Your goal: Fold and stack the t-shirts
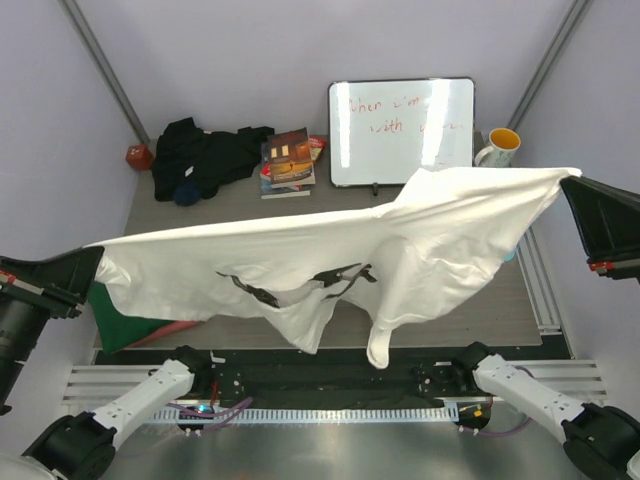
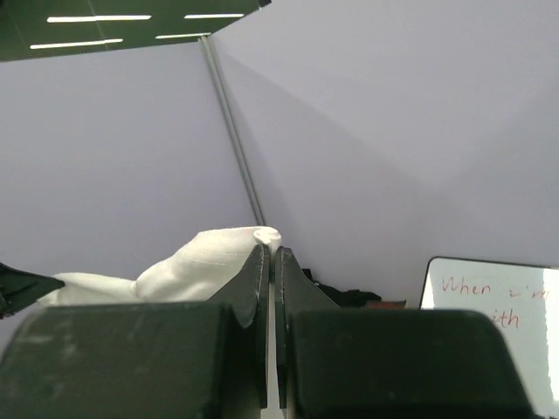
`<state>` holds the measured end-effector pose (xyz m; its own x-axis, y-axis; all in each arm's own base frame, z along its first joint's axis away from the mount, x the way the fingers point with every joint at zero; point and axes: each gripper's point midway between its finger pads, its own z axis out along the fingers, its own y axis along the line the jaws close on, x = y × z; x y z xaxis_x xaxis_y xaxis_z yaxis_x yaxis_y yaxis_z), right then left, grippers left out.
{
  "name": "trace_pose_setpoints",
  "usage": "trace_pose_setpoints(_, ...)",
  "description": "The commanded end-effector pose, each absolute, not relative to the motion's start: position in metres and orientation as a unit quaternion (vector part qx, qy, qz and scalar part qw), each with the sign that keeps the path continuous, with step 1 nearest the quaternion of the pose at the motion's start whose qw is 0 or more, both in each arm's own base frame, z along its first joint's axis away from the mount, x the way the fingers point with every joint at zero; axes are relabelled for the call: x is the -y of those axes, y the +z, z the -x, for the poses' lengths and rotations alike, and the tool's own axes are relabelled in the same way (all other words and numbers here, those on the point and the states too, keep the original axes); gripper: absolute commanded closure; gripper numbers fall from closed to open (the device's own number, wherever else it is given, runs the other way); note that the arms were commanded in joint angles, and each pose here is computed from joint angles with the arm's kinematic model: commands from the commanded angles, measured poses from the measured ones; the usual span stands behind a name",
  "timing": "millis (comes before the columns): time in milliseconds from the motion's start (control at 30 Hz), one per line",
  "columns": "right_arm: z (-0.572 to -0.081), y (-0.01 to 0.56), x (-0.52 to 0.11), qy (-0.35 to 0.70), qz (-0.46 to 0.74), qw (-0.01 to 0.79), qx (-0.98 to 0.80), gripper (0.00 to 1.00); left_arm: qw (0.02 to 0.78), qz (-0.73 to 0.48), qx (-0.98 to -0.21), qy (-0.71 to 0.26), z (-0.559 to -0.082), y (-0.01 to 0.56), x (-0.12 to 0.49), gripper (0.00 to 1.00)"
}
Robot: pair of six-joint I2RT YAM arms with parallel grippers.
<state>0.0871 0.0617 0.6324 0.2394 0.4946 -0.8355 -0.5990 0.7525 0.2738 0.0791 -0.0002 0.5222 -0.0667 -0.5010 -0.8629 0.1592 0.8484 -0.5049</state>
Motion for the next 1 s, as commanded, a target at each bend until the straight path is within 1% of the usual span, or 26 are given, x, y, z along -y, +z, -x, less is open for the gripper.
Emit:
trace_pose_setpoints(0,-0.097,0.671,-0.057,0.328,0.040,0.810,-0.484,0.99,0.673,0.137,-0.704,-0.181,-0.104,0.514,-0.009,1.00)
trace_pose_setpoints(67,-0.118,0.668,-0.061,0.303,0.035,0.810,-0.501,0.99,0.652,0.136,-0.734,-0.131,-0.135,0.500,-0.003,1.00)
trace_pose_setpoints(100,-0.137,0.661,-0.066,0.282,0.033,0.807,-0.518,0.99,0.643,0.131,-0.746,-0.113,-0.146,0.493,0.001,1.00)
trace_pose_setpoints(133,-0.169,0.650,-0.074,0.255,0.018,0.797,-0.547,0.99,0.630,0.124,-0.761,-0.092,-0.168,0.487,0.012,1.00)
trace_pose_setpoints(200,-0.209,0.627,-0.089,0.225,0.013,0.777,-0.587,0.99,0.610,0.123,-0.782,-0.045,-0.197,0.471,0.018,1.00)
trace_pose_setpoints(233,-0.241,0.608,-0.103,0.203,0.013,0.759,-0.618,0.99,0.596,0.119,-0.794,-0.021,-0.220,0.462,0.028,1.00)
trace_pose_setpoints(333,-0.293,0.559,-0.119,0.148,0.008,0.721,-0.677,0.99,0.567,0.118,-0.815,0.026,-0.260,0.441,0.039,1.00)
trace_pose_setpoints(367,-0.314,0.534,-0.126,0.123,0.007,0.699,-0.705,0.99,0.541,0.119,-0.832,0.044,-0.283,0.423,0.044,1.00)
trace_pose_setpoints(433,-0.334,0.500,-0.131,0.091,0.011,0.671,-0.736,0.99,0.513,0.122,-0.849,0.047,-0.303,0.403,0.050,1.00)
trace_pose_setpoints(500,-0.341,0.478,-0.127,0.066,0.004,0.656,-0.752,0.99,0.496,0.123,-0.857,0.065,-0.315,0.390,0.051,1.00)
trace_pose_setpoints(567,-0.339,0.475,-0.119,0.054,-0.003,0.656,-0.753,0.99,0.496,0.121,-0.857,0.072,-0.316,0.387,0.050,1.00)
trace_pose_setpoints(633,-0.328,0.477,-0.106,0.040,-0.015,0.663,-0.748,0.99,0.512,0.124,-0.847,0.078,-0.309,0.395,0.042,1.00)
trace_pose_setpoints(767,-0.305,0.484,-0.088,0.043,-0.029,0.676,-0.735,0.99,0.517,0.122,-0.842,0.088,-0.289,0.397,0.028,1.00)
trace_pose_setpoints(967,-0.255,0.501,-0.063,0.073,-0.049,0.689,-0.719,0.99,0.527,0.117,-0.840,0.061,-0.253,0.400,0.019,1.00)
